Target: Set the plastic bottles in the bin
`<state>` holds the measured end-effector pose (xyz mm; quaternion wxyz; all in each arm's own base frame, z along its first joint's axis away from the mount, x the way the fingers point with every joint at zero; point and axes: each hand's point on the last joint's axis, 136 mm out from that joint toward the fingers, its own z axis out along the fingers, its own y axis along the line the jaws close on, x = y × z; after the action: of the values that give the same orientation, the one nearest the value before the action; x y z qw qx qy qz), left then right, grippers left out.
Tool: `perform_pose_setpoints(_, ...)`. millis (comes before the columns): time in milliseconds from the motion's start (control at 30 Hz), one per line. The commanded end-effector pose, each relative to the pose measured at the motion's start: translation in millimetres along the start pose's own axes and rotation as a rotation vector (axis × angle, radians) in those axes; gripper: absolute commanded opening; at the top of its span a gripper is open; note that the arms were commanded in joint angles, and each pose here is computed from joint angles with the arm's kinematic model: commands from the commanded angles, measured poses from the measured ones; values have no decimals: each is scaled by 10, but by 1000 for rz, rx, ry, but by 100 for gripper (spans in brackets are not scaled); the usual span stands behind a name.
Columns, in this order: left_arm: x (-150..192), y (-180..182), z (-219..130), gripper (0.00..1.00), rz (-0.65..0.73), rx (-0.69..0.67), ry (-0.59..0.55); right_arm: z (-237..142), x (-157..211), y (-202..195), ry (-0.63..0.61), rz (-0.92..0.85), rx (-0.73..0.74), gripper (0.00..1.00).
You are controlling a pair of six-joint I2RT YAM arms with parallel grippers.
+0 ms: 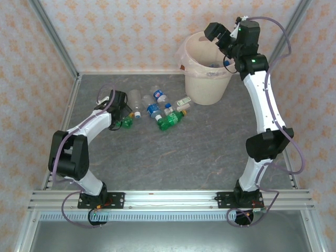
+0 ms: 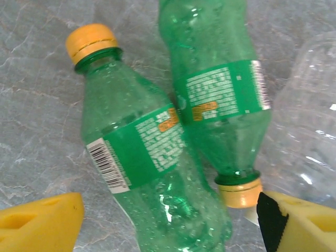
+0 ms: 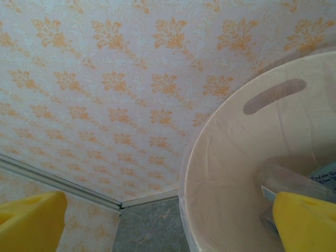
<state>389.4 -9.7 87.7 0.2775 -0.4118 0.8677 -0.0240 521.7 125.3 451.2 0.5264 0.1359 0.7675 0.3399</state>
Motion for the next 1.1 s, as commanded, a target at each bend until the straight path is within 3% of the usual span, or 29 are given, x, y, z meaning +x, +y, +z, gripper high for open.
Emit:
perform_pose_setpoints(0,90,58,134,87,-36,-5,40,-228,-134,175,-42,-36,-36,100)
perform_pose_setpoints(333,225,178,389,85,-39,-26,91,-275,-50,167,-35,-35,-26,100)
perform_pose_setpoints(700,251,437,440,79,-19,-48,91,-289,-34,213,-41,-40,-24,100)
perform_pose_setpoints(967,204,487,392,57,-15,-37,69,-199,66,253,-18,-33,-35,100)
perform_pose_setpoints(1067,138,497,314,56,-12,-37,43,-176,87,273,-14,-33,-39,100)
